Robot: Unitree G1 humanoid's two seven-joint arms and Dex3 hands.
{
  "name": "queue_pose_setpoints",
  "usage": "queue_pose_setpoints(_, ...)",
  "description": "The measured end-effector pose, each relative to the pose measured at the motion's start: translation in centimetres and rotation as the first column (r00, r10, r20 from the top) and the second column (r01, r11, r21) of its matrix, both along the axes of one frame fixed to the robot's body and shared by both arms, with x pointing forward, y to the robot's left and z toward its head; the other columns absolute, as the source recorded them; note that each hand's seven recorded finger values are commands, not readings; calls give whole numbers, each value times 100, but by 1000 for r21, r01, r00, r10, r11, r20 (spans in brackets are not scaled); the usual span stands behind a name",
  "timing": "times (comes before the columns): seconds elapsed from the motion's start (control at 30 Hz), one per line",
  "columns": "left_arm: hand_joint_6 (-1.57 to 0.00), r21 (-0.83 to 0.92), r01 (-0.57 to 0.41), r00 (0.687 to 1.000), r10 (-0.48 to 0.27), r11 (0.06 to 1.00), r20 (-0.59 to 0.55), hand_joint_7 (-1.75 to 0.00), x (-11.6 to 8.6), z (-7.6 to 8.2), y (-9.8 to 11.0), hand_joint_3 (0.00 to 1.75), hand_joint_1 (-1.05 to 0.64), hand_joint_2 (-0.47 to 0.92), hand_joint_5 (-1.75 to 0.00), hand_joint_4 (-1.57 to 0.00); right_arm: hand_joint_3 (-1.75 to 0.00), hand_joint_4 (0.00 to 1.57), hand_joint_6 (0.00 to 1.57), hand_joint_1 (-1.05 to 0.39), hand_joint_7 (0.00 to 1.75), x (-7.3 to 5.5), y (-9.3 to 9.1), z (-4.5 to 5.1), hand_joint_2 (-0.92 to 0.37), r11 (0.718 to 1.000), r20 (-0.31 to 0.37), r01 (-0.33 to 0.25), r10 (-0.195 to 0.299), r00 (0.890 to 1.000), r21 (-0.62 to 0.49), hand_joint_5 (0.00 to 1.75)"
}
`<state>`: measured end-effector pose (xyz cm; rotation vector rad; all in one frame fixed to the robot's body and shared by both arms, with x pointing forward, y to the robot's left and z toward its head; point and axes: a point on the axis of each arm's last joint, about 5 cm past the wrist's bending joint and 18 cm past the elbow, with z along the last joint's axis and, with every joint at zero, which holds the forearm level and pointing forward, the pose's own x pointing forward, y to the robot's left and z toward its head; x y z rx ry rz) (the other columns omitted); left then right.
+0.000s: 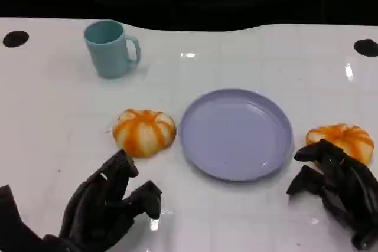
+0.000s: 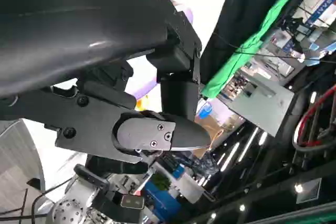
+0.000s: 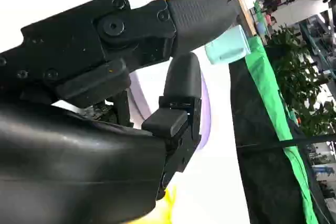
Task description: Grasp the bread from the table and place it into the plate.
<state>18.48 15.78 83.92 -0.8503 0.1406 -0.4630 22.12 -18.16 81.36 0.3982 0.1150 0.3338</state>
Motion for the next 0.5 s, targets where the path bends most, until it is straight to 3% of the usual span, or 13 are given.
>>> queue_pose_setpoints(0.5,-65,2,-4,1000,4,1000,5,-173,-1,1,-1,21,-57,92,-175,-88,-25,67,62,-53,125,-2,-10,-6,-92,1000,3,-7,7,1000,5,157)
